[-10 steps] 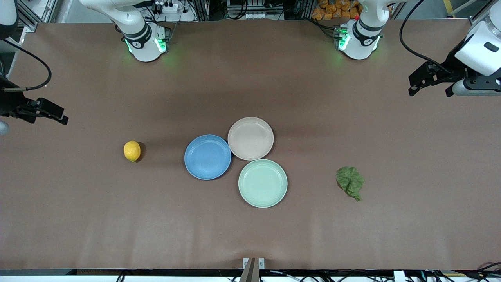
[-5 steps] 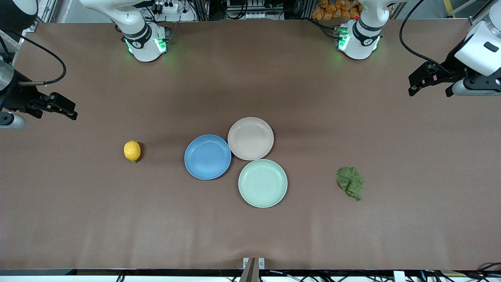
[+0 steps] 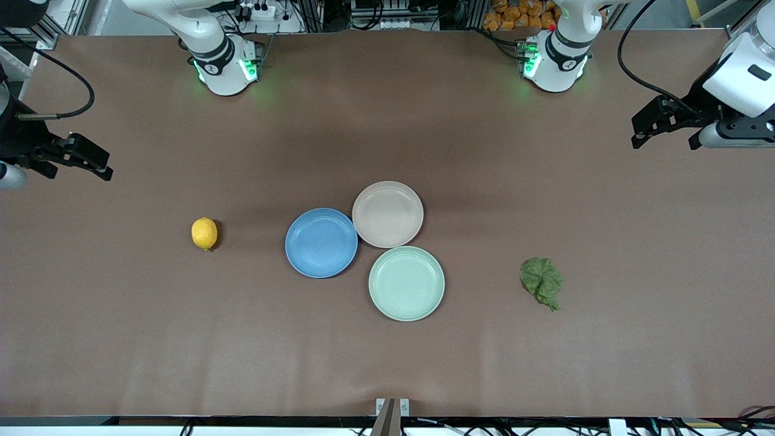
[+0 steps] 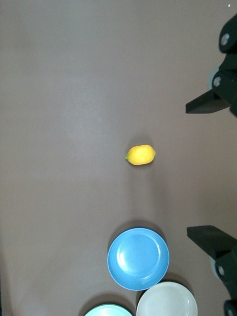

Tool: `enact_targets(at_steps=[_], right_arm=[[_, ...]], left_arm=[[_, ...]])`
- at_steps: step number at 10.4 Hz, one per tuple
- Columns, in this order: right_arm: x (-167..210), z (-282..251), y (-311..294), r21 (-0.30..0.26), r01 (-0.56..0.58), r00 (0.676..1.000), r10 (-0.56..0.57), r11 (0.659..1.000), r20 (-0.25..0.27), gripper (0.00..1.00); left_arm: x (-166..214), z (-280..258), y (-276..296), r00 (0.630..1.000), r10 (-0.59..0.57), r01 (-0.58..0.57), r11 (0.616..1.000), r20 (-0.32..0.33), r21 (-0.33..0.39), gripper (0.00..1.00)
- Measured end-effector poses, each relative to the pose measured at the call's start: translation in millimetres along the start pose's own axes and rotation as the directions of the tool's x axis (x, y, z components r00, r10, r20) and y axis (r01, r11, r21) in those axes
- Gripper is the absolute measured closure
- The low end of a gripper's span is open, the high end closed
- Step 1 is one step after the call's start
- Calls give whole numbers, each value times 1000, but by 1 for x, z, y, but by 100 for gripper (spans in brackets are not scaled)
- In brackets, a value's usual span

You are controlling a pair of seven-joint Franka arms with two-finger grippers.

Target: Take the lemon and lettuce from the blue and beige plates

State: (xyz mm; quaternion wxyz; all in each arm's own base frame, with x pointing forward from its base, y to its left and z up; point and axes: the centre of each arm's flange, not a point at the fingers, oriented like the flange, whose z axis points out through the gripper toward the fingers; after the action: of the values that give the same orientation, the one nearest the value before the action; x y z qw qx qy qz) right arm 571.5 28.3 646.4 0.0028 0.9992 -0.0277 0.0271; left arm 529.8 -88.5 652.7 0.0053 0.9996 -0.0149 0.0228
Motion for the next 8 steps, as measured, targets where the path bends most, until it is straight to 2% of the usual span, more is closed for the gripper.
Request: enact_targets(at_steps=[5, 8], right_arm=[[-1, 3, 0, -2, 0, 1000, 0, 1000, 16, 0], [-6, 7, 0, -7, -1, 998, 1, 1000, 61, 0]], left_arm=[[0, 0, 2, 1000, 4, -4, 1000, 0, -1, 0], [0, 0, 2, 1000, 4, -4, 1000, 0, -1, 0]])
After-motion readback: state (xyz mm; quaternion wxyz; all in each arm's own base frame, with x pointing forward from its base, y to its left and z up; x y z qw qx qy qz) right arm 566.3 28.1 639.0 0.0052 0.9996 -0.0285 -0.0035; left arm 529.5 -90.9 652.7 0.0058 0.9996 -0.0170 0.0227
